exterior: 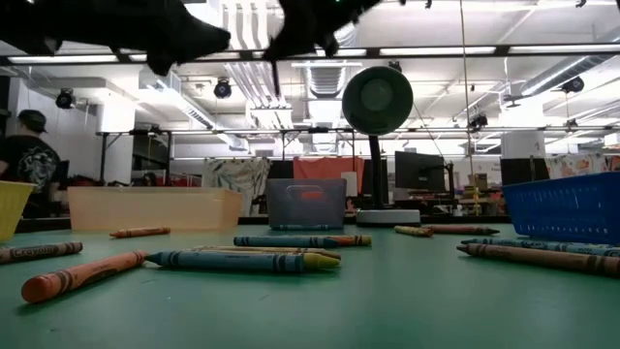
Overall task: Sort crayons
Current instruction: Put the brown crayon into the black bin
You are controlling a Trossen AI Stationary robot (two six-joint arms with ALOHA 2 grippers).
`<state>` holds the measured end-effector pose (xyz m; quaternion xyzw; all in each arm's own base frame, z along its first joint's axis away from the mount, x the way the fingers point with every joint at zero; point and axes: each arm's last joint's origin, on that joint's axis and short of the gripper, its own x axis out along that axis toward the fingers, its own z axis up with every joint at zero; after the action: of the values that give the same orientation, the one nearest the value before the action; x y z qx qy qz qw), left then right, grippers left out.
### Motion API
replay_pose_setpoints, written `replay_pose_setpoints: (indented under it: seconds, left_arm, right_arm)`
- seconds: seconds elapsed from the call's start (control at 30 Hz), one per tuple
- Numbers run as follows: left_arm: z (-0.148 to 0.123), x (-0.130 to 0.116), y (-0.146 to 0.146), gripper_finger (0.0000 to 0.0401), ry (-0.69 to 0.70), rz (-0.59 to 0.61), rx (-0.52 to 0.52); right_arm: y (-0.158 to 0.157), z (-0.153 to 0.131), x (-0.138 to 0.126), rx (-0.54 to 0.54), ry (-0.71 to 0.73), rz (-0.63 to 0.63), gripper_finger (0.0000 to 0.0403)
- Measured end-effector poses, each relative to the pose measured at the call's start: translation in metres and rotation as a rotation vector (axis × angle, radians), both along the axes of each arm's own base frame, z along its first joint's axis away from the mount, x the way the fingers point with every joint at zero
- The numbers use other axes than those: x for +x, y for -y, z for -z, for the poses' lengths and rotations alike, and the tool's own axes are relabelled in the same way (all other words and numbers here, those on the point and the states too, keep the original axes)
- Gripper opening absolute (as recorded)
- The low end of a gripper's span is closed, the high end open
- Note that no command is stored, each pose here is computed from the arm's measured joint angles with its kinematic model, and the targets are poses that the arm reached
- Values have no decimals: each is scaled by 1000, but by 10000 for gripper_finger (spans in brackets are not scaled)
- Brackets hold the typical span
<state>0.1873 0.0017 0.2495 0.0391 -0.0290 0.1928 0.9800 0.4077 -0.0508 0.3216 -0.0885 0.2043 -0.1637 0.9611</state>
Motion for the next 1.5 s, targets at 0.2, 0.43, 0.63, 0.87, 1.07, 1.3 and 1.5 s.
replay_pose_setpoints:
  seconds: [0.2,0.43,0.63,0.87,1.07,1.3,1.5]
  left_arm:
    - [0,-7,-50,108,-12,1,12]
    - [5,-26,-102,90,-4,-94,-80]
    - [9,-40,-125,78,13,-211,-152]
    - [9,-41,-127,78,11,-228,-136]
    - [8,-41,-127,77,9,-232,-119]
    - [8,-41,-127,77,8,-233,-117]
    - [9,-41,-127,77,3,-199,-138]
  right_arm:
    - [59,32,5,11,-76,130,13]
    - [108,71,6,46,-167,221,13]
    - [113,81,9,85,-188,208,13]
    - [112,80,9,97,-180,214,13]
    - [107,82,9,139,-190,224,13]
    - [94,91,7,194,-286,224,13]
    - [83,93,8,184,-313,218,48]
